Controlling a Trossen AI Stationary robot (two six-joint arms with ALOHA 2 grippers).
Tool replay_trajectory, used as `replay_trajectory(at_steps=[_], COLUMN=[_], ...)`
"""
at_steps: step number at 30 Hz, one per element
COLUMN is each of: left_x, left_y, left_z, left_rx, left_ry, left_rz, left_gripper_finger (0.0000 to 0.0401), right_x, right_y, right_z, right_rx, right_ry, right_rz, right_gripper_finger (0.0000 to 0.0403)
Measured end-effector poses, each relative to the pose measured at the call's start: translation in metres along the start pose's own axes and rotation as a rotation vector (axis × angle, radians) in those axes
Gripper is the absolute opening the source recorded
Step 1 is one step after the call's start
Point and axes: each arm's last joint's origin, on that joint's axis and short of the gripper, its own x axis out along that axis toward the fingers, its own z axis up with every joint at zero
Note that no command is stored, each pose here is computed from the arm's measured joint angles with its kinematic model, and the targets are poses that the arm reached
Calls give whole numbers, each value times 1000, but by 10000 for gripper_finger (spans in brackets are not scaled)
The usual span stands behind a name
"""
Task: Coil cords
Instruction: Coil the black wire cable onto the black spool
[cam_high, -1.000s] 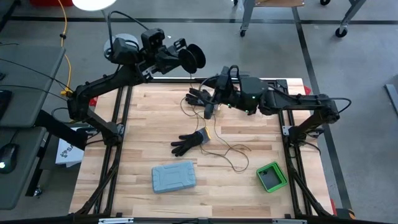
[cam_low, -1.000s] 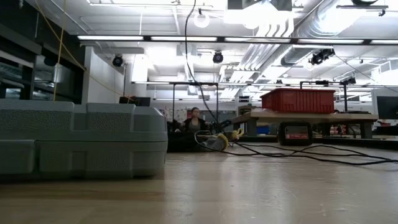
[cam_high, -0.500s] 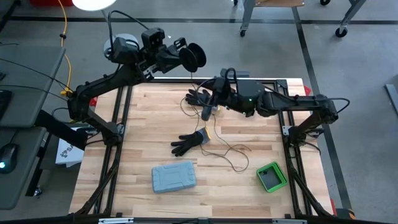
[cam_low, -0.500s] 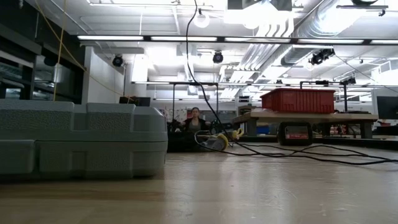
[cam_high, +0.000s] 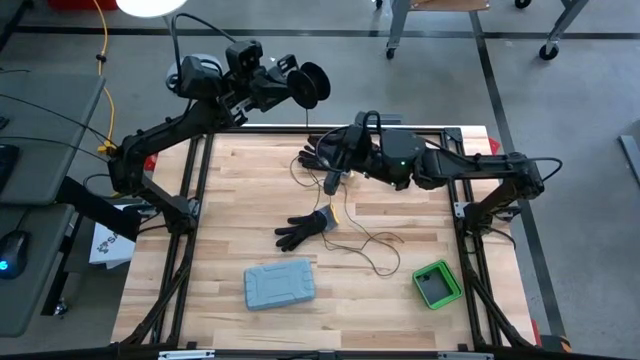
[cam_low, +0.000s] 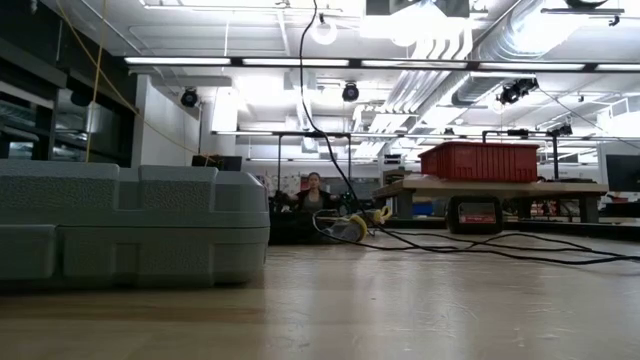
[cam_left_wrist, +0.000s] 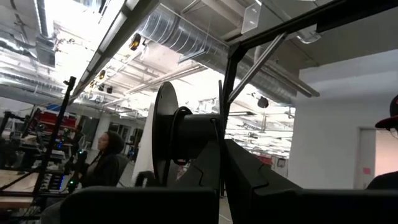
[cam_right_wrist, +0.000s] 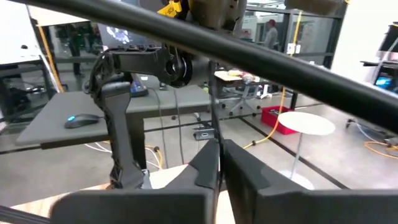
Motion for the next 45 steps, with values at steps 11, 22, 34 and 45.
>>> replay_trajectory(at_steps=[11,22,34,45], left_x=[-19,-34,0,32], left_y=[19,37,9,-13], left_z=[4,-13,-50,-65], left_rx=[-95,-336,-573,-418], left_ry=[109,333,545,430], left_rz=[82,160,-77,-151], left_gripper_finger=[0,0,0,0], right_x=[-33,-68,-70,-47], right_y=[12,2,-20,-19], right_z=[19,47,51,43], right_rx=[22,25,-12,73], right_ry=[-36,-114,-107,-121], right_rz=[32,58,49,193], right_gripper_finger=[1,0,0,0])
